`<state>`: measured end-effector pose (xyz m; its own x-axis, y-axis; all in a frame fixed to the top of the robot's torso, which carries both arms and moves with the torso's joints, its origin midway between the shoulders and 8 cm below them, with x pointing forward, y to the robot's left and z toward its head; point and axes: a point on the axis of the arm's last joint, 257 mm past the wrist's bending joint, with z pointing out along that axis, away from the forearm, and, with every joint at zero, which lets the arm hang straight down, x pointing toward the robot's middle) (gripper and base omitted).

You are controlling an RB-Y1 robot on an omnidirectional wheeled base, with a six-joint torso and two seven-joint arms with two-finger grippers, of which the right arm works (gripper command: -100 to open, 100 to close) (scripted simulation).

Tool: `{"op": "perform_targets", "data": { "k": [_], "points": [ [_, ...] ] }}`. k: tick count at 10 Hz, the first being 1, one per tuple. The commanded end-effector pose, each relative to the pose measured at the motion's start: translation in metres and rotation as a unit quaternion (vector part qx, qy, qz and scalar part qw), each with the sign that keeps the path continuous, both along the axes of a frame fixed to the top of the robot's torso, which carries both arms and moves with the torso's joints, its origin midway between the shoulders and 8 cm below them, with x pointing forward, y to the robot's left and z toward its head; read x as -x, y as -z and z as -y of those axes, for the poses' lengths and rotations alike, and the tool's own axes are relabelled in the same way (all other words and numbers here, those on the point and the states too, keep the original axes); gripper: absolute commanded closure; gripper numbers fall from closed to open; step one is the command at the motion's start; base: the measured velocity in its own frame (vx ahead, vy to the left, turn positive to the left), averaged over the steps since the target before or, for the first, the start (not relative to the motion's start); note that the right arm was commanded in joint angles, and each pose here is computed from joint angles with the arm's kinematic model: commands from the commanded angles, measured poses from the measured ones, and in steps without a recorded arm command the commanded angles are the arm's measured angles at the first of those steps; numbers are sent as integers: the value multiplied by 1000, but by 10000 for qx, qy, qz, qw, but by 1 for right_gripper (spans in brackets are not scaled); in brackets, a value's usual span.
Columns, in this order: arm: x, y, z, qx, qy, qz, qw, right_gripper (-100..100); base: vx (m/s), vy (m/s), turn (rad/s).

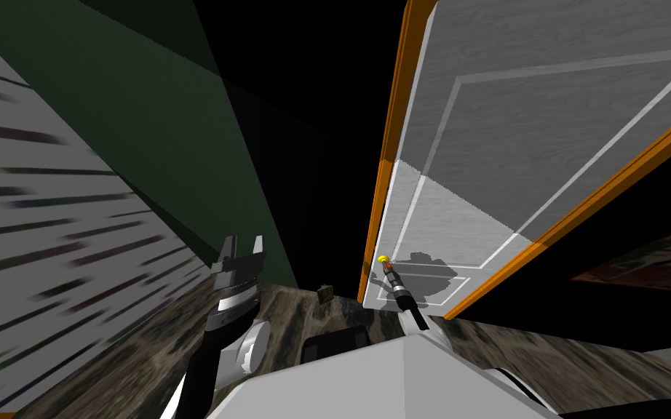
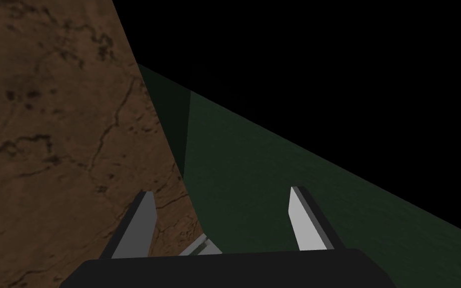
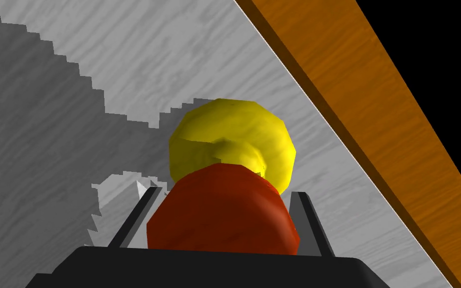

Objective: Pull the door open

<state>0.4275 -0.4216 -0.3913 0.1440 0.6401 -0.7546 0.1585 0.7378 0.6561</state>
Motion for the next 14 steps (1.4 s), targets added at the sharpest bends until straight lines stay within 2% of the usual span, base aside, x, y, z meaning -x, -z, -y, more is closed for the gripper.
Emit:
{"op": "perform_targets", "data": {
  "k": [1,2,3,7,8,9,10,11,13,14],
  "points": [
    [0,2,-4,-174,-20,24,9998,100,-18,-6,12],
    [0,2,-4,-368,-17,67,9993,100,-20,-6,20],
    [0,2,-4,-379,-17,70,9993,100,-19,-6,17],
    [-1,2,-4,-980,-10,204,9950,100,-31,-8,30],
    [-1,2,-4,-1008,-10,210,9947,100,-24,-9,11],
    [-2,2,-3,-1210,-7,255,9923,100,-26,-8,24],
    [-2,2,-3,-1219,-7,257,9922,100,-21,-7,18],
    [-2,2,-3,-1423,-4,303,9894,100,-25,-6,27],
    [-2,2,-3,-1638,-2,351,9859,100,-32,-8,32],
    [-3,2,-3,-1809,1,390,9827,100,-29,-3,36]
  ]
}}
